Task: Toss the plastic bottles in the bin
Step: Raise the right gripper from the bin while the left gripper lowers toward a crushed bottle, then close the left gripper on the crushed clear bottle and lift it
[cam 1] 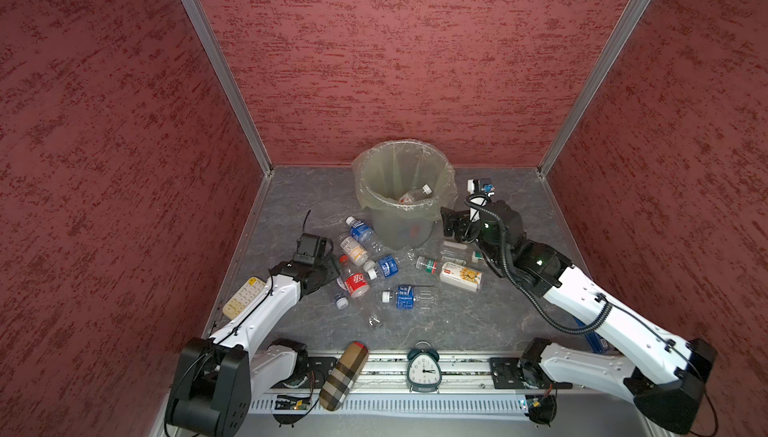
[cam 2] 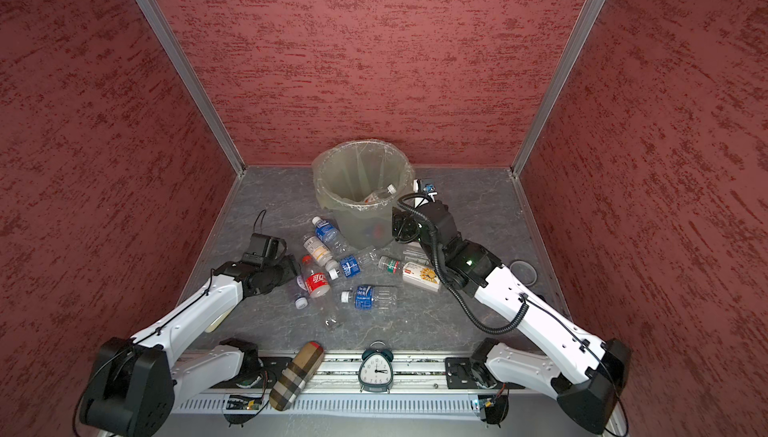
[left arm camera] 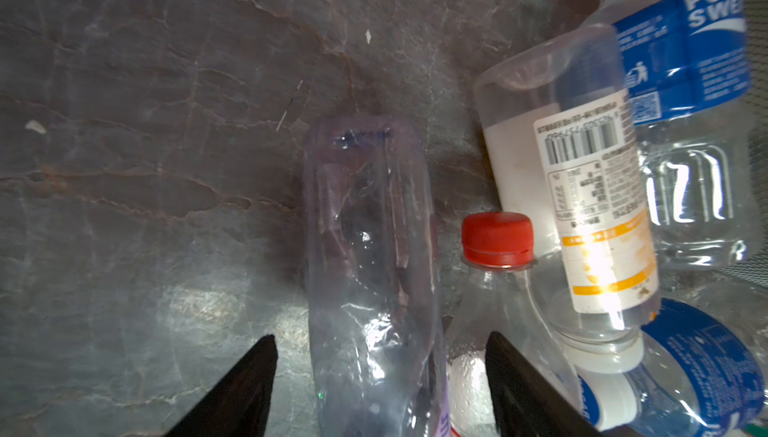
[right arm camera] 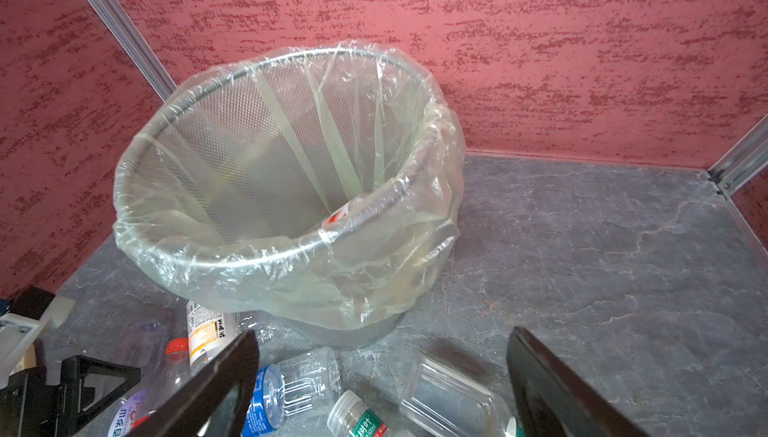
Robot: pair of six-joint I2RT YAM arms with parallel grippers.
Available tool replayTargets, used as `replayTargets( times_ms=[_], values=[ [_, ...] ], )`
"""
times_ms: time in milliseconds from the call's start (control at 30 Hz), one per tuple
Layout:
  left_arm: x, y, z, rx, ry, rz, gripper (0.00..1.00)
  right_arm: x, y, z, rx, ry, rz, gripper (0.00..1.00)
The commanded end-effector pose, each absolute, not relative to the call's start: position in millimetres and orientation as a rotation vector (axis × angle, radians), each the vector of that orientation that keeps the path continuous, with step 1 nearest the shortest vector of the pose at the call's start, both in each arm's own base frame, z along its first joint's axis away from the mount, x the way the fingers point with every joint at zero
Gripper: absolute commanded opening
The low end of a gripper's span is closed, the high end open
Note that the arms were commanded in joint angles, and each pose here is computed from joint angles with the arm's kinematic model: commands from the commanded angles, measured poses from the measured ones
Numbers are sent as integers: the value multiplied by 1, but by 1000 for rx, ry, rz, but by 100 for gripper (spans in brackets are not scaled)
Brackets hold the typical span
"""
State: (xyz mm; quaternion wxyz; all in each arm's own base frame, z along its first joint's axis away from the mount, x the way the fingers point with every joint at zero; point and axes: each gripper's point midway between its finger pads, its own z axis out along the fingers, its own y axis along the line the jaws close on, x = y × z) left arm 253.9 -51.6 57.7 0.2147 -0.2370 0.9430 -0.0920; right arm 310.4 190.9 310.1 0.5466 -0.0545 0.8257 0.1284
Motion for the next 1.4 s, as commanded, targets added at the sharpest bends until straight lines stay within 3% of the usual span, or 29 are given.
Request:
replayTargets(
  times_ms=[0,700,1000,1367],
  values=[
    [260,-52,58,-642,2609,-248,79,307,186,303,-101,1973,307,93],
    [264,-57,38,-645,2678,-254,72,298,186,266,-104,2048,333,91],
    [264,-59,43,-643,2662,-297,55,295,183,263,-92,2052,341,89],
    [264,-57,96,-553,2463,-368,49,281,178,231,-109,2100,354,88]
  ],
)
